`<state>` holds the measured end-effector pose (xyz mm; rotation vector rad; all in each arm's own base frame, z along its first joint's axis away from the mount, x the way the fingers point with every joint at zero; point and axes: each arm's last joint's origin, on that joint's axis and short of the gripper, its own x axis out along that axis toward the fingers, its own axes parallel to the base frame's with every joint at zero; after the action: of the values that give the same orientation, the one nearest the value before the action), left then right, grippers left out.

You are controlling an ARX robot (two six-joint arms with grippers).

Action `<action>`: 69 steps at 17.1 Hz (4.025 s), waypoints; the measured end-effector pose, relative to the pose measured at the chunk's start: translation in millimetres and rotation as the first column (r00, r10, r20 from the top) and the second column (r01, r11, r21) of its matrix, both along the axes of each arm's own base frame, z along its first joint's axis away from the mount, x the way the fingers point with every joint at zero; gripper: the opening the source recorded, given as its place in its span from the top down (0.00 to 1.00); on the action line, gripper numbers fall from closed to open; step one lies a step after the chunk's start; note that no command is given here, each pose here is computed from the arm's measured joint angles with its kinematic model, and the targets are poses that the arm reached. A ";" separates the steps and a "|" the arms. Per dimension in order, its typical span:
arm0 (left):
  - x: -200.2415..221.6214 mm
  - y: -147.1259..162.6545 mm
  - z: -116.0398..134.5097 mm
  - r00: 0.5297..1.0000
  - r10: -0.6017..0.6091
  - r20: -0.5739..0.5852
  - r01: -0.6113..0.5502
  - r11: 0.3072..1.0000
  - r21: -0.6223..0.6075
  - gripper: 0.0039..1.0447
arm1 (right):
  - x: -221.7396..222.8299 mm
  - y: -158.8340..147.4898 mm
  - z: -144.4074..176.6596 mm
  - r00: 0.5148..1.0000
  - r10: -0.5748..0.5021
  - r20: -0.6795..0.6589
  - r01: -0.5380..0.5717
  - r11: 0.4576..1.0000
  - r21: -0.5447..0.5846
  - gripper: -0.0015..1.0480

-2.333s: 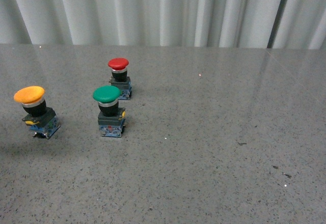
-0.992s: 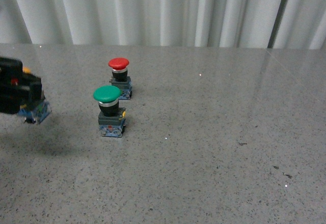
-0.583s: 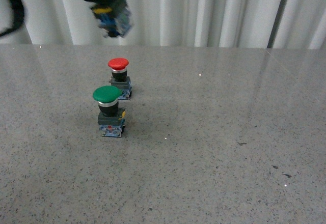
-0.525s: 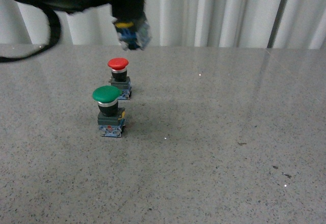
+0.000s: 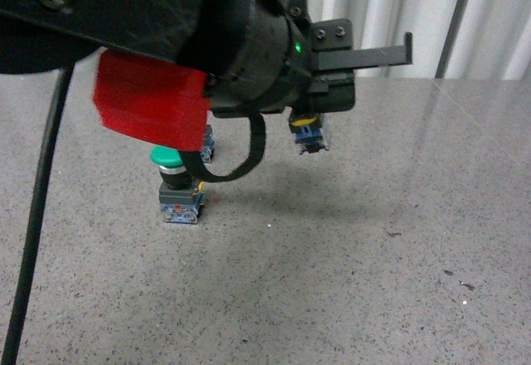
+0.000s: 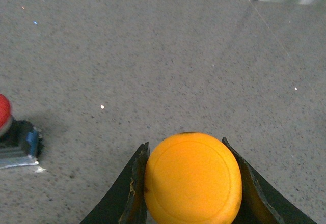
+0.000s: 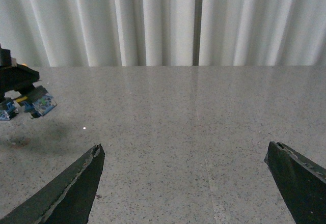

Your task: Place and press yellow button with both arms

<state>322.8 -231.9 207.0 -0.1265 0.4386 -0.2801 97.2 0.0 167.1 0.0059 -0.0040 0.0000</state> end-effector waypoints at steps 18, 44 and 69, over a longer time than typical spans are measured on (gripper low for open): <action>-2.7 -11.6 -22.4 0.998 0.037 -0.045 -0.035 0.999 0.038 0.06 | 0.0 0.0 0.0 1.000 0.000 0.000 0.000 1.000 0.000 0.06; -201.9 231.8 -18.0 0.868 0.239 0.435 -0.294 0.954 0.061 0.99 | 0.0 0.0 0.0 1.000 0.000 0.000 0.000 1.000 0.000 0.06; -225.3 231.8 -39.9 0.869 0.239 0.434 -0.293 0.954 0.061 0.48 | 1.7 1.0 -0.6 0.998 -0.037 -0.041 0.038 0.999 0.021 0.06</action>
<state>97.5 -0.1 167.2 0.0002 0.0013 -0.0008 98.9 1.0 166.5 0.0274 0.0366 -0.0375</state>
